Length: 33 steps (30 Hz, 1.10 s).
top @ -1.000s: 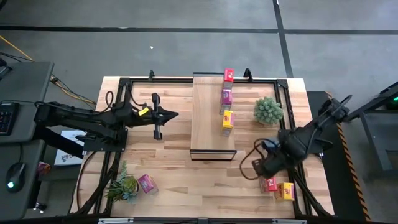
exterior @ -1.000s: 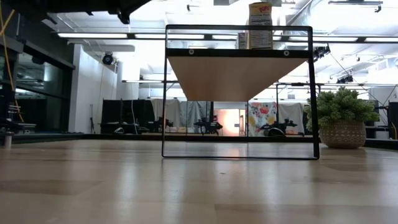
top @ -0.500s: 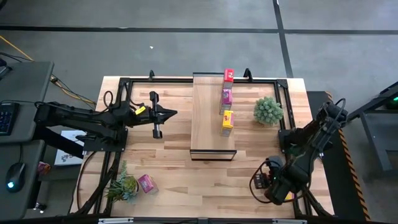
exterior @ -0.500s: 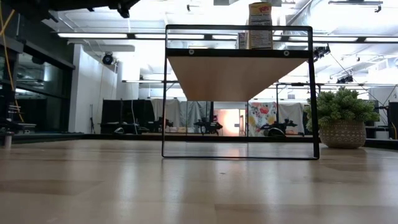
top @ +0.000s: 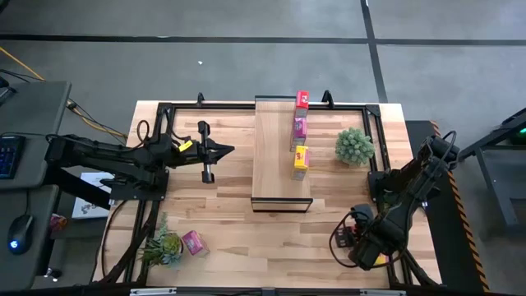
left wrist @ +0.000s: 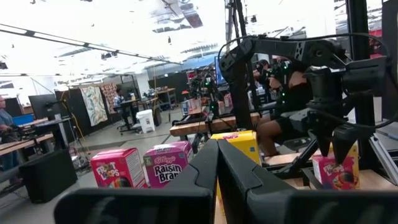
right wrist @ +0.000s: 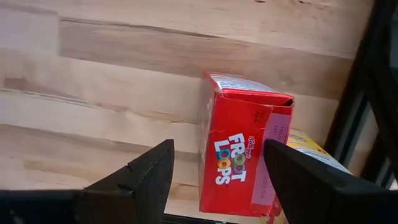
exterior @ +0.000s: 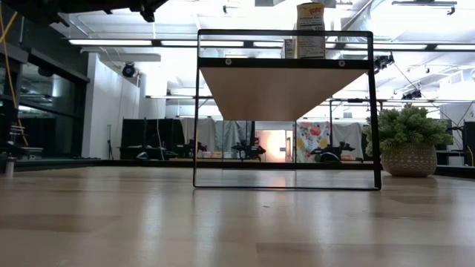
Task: Stack cereal on shelf
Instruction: Put the red cereal box on the shelf aligned with the red cereal box
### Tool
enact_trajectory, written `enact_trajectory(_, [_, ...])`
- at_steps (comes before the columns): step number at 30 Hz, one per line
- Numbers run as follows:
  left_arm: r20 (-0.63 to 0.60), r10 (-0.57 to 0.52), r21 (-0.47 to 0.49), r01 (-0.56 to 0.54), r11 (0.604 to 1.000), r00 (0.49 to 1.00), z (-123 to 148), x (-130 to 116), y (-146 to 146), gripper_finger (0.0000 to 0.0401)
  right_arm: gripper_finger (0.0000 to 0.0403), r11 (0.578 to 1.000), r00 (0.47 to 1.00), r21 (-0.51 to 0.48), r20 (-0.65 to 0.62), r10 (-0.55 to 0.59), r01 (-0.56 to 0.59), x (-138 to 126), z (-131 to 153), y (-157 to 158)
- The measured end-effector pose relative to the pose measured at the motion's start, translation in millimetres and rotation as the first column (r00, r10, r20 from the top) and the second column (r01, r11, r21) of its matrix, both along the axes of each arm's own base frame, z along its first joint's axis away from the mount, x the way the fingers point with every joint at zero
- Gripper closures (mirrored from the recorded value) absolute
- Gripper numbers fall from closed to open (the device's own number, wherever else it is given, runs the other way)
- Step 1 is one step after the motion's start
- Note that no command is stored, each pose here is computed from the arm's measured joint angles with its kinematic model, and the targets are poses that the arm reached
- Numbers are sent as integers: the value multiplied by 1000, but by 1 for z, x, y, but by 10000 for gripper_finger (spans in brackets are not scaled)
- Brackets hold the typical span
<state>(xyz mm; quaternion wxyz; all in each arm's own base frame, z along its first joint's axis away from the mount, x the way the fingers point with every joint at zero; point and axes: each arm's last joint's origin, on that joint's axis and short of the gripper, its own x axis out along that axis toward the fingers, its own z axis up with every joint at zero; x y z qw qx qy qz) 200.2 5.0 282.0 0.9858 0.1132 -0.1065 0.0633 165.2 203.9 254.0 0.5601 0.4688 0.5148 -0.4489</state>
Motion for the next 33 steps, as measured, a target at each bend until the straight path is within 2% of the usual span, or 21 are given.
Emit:
enact_trajectory(6, [0, 0, 0, 0, 1000, 1000, 0, 0, 0, 401, 159, 998, 996, -53, 81, 20, -16, 4, 19, 0])
enact_trajectory(11, [0, 0, 0, 0, 1000, 1000, 0, 0, 0, 401, 159, 997, 1000, -81, 31, 4, -2, 0, 30, -4])
enact_trajectory(16, [-1, 0, -1, 0, 1000, 1000, 0, 0, 0, 401, 159, 997, 998, -80, -58, 14, -18, -4, 29, -6])
enact_trajectory(23, [-5, -1, -1, 1, 1000, 1000, 0, 0, 0, 401, 159, 990, 995, -111, -63, 82, -88, 1, 22, -1])
enact_trajectory(33, [0, -25, 5, 25, 1000, 1000, 0, 0, -1, 401, 159, 981, 983, -103, -102, 156, -166, 10, 8, 8])
